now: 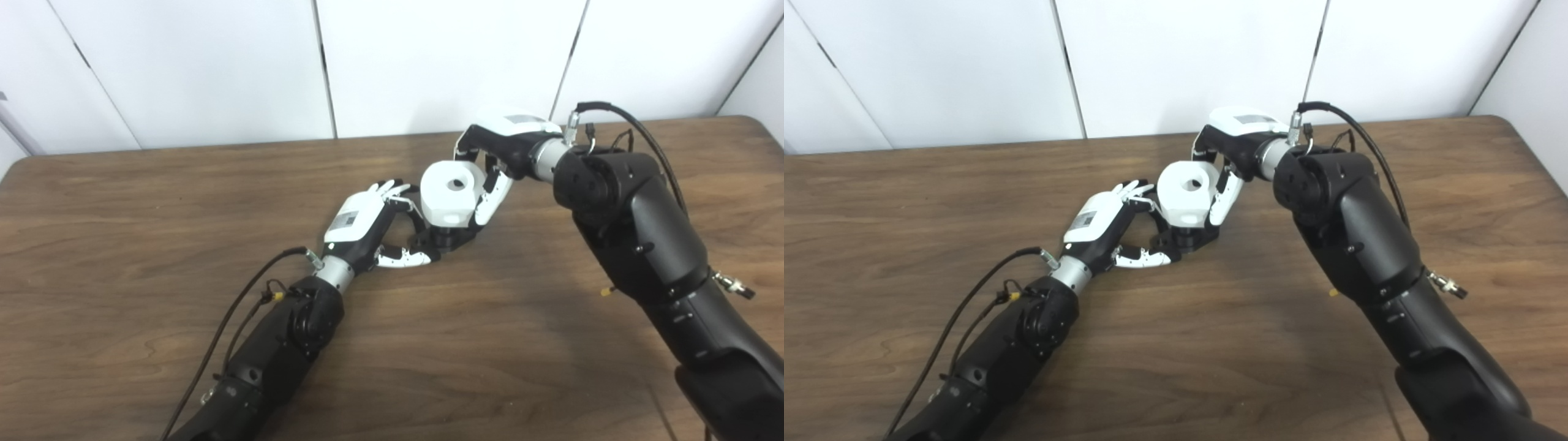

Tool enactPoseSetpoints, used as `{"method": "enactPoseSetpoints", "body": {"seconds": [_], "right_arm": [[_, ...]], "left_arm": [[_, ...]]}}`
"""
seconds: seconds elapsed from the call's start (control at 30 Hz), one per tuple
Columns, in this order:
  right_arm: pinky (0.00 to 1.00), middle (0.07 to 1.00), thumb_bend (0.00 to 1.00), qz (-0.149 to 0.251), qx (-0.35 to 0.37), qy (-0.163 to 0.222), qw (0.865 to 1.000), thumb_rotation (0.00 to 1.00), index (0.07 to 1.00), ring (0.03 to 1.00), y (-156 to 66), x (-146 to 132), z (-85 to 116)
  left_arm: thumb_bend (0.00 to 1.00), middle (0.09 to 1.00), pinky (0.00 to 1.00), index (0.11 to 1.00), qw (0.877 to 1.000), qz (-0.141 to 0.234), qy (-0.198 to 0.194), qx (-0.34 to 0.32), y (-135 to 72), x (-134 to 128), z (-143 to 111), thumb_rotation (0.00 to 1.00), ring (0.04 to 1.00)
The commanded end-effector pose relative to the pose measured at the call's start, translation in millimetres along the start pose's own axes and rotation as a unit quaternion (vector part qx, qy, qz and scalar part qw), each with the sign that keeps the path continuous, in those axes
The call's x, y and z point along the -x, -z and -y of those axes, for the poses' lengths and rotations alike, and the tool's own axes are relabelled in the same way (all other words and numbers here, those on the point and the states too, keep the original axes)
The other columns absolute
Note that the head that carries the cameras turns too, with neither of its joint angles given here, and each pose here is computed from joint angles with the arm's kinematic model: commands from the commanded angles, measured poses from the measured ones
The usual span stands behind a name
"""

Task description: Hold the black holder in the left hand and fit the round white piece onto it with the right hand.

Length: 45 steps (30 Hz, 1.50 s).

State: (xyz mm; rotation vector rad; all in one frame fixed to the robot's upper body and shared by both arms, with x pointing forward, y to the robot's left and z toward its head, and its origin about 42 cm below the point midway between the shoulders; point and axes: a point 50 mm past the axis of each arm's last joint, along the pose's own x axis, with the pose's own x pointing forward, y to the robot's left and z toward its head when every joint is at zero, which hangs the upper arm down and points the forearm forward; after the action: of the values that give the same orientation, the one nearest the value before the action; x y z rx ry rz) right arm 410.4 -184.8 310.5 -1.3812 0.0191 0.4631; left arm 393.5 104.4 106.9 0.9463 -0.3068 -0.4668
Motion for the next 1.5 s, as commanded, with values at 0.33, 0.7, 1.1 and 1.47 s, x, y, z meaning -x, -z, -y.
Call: {"method": "enactPoseSetpoints", "body": {"seconds": [0.33, 0.7, 1.1, 1.47], "right_arm": [[0.29, 0.474, 0.51, 0.006, 0.011, 0.040, 0.999, 0.15, 0.488, 0.394, -7.0, 3.8, 22.0], [0.30, 0.482, 0.51, 0.002, -0.007, 0.031, 1.000, 0.15, 0.489, 0.405, -7.5, -0.4, 9.2], [0.28, 0.463, 0.51, 0.002, -0.017, 0.029, 0.999, 0.15, 0.489, 0.375, -7.2, -5.5, -1.1], [0.29, 0.467, 0.51, 0.001, -0.013, 0.022, 1.000, 0.15, 0.488, 0.387, -1.8, -4.5, 0.9]], "left_arm": [[0.52, 0.896, 1.00, 0.477, 0.997, -0.025, 0.069, -0.009, 5.2, 11.4, 29.8, 0.07, 0.968], [0.52, 0.894, 1.00, 0.477, 0.998, -0.024, 0.066, -0.007, 4.1, 11.4, 30.4, 0.07, 0.965], [0.52, 0.896, 1.00, 0.477, 0.998, -0.021, 0.067, -0.007, 4.9, 13.7, 29.5, 0.07, 0.965], [0.52, 0.891, 1.00, 0.477, 0.998, -0.022, 0.064, -0.008, 9.2, 15.2, 26.6, 0.08, 0.961]]}}
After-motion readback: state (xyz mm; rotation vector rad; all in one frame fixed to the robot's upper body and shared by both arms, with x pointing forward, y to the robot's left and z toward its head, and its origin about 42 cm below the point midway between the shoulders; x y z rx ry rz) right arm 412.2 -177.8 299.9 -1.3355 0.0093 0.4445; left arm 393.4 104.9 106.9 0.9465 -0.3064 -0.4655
